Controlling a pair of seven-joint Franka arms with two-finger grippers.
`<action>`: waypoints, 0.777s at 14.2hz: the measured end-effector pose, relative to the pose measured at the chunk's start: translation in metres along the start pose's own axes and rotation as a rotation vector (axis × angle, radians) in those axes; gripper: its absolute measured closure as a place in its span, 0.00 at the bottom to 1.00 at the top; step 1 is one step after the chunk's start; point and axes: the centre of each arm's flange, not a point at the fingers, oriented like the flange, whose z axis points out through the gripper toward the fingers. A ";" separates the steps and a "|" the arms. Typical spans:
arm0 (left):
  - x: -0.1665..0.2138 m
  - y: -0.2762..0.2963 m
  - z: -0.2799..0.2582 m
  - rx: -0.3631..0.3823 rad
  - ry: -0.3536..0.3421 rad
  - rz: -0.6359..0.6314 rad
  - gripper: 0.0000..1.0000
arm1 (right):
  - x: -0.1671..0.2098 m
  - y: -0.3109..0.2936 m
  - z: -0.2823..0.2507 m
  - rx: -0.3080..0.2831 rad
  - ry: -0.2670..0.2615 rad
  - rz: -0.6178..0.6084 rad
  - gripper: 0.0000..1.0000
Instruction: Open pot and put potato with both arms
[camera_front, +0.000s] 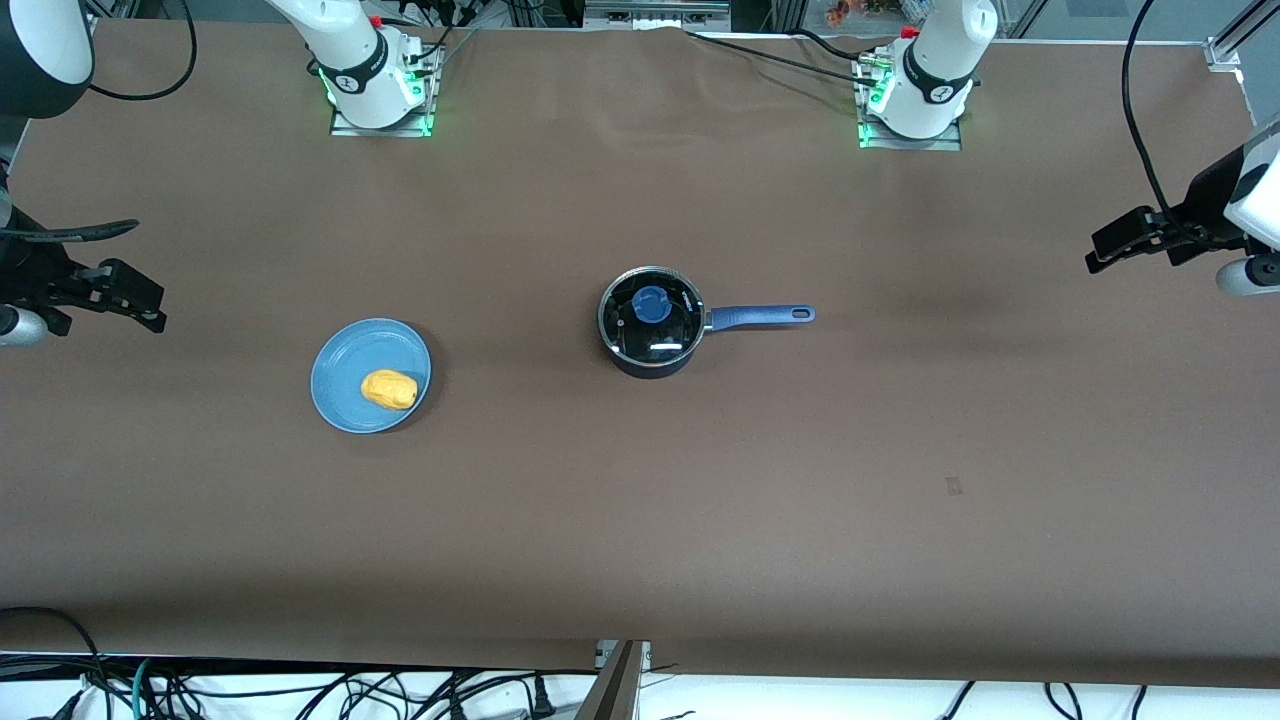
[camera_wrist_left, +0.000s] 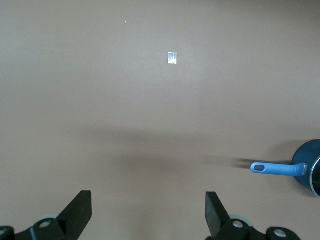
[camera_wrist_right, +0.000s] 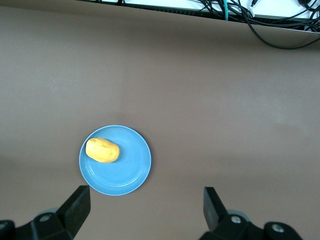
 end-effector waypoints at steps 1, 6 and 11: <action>0.000 0.000 0.001 0.000 -0.003 0.000 0.00 | 0.000 0.000 0.000 0.000 0.000 0.000 0.00; 0.001 0.001 0.002 0.001 -0.005 0.002 0.00 | 0.000 0.000 0.001 0.000 -0.001 0.000 0.00; 0.000 0.005 0.002 0.001 -0.007 0.008 0.00 | 0.001 0.000 0.001 0.000 0.000 0.000 0.00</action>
